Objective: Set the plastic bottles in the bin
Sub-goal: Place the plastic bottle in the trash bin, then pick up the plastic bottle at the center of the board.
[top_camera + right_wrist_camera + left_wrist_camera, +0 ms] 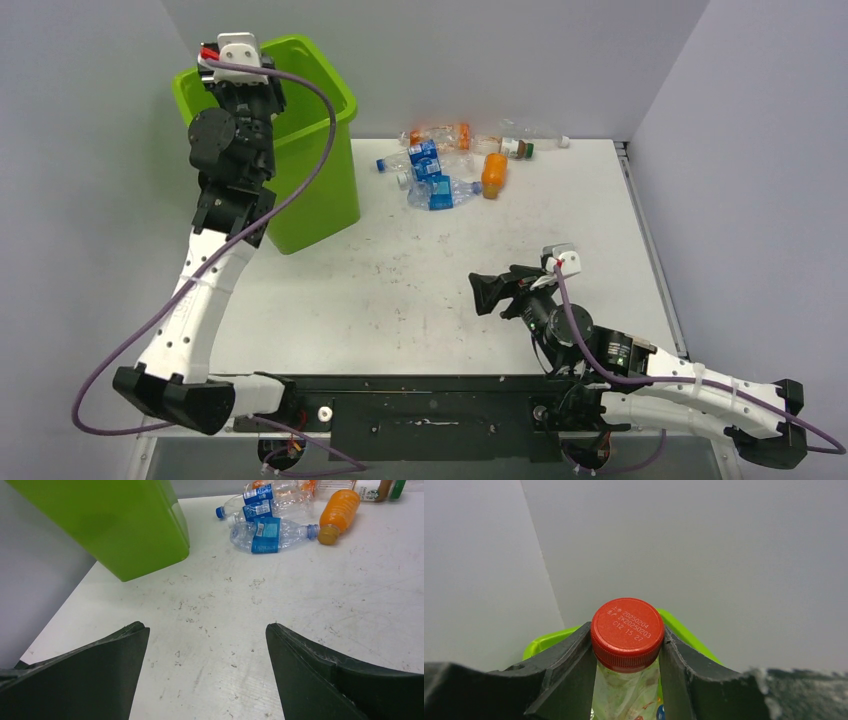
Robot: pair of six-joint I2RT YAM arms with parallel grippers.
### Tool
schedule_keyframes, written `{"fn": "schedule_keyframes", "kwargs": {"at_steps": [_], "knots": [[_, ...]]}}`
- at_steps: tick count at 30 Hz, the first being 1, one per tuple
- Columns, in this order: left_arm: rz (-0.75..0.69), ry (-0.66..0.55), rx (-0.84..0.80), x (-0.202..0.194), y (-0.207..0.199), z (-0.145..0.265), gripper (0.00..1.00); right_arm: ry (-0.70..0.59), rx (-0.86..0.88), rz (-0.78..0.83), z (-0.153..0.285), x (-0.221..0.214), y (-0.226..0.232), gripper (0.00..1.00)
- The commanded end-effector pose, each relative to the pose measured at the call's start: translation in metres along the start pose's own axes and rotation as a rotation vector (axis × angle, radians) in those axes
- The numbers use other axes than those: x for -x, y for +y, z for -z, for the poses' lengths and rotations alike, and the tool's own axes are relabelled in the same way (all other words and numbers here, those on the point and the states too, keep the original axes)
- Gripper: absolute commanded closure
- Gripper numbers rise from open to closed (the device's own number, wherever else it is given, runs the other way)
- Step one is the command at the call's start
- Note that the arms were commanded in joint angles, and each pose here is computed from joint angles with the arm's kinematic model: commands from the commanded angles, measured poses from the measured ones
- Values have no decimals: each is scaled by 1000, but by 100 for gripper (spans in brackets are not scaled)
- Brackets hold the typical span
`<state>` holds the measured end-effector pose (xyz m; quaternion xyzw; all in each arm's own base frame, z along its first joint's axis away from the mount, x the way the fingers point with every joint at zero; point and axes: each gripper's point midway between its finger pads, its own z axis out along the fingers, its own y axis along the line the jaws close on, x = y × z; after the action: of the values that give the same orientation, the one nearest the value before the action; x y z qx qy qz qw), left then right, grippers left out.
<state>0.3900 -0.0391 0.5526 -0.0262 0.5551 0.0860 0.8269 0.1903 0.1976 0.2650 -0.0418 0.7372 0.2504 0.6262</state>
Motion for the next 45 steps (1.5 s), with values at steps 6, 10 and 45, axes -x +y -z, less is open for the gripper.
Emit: {"fn": "schedule_keyframes", "kwargs": {"at_steps": [6,10,45], "knots": [[97,-79,3,2,-16,-64,100,1,0,-19,-1,-2,1,10],[142,-96,-44,-3,-33,-77,63,7,21,-13,-2,-2,5,10],[316,522,-769,-171,-155,277,4,70,-455,-344,-186,-32,-151,10]]}}
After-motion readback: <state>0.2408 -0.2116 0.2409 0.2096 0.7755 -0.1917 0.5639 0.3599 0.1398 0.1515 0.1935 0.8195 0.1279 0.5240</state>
